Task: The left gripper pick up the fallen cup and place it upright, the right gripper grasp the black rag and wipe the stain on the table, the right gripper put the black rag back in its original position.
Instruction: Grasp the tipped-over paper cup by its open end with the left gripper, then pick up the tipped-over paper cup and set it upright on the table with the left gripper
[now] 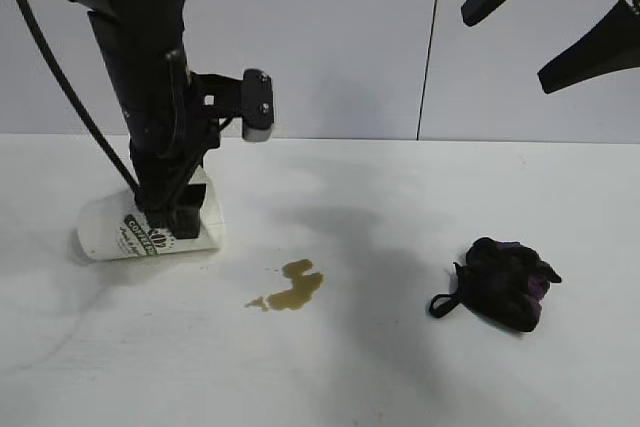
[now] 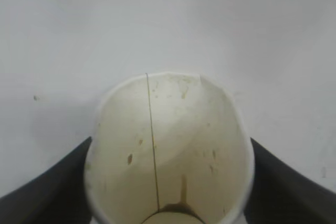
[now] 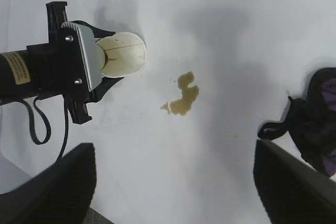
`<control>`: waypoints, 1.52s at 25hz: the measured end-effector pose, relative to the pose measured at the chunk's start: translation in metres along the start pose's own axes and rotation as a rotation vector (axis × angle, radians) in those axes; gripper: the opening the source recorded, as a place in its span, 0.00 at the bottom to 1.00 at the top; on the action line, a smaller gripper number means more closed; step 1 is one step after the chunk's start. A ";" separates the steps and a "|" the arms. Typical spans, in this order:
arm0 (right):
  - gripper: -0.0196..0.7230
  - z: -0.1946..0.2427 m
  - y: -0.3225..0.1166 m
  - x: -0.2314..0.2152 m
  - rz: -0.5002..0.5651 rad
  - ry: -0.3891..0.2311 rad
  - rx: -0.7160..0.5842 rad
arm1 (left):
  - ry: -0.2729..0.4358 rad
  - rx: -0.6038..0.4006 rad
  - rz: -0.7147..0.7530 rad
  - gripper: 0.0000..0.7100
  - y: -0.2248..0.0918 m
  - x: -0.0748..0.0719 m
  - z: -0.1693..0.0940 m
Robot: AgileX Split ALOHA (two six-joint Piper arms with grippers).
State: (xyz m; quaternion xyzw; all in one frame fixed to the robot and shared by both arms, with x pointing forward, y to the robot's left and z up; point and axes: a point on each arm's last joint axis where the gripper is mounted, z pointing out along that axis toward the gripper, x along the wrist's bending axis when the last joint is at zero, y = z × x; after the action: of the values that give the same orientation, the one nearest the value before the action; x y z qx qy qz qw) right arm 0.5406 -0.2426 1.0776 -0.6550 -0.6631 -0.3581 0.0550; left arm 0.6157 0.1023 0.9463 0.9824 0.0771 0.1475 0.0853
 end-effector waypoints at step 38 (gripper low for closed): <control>0.79 0.000 0.000 0.000 -0.001 -0.001 0.000 | 0.016 -0.996 -0.419 0.69 -0.172 -0.017 -0.011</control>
State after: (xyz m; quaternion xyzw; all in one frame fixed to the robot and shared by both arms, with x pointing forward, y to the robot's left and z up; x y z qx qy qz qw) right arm 0.5406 -0.2427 1.0775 -0.6550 -0.6633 -0.3578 0.0548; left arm 0.5747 0.2685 0.9189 0.7856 0.1927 0.1534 0.5676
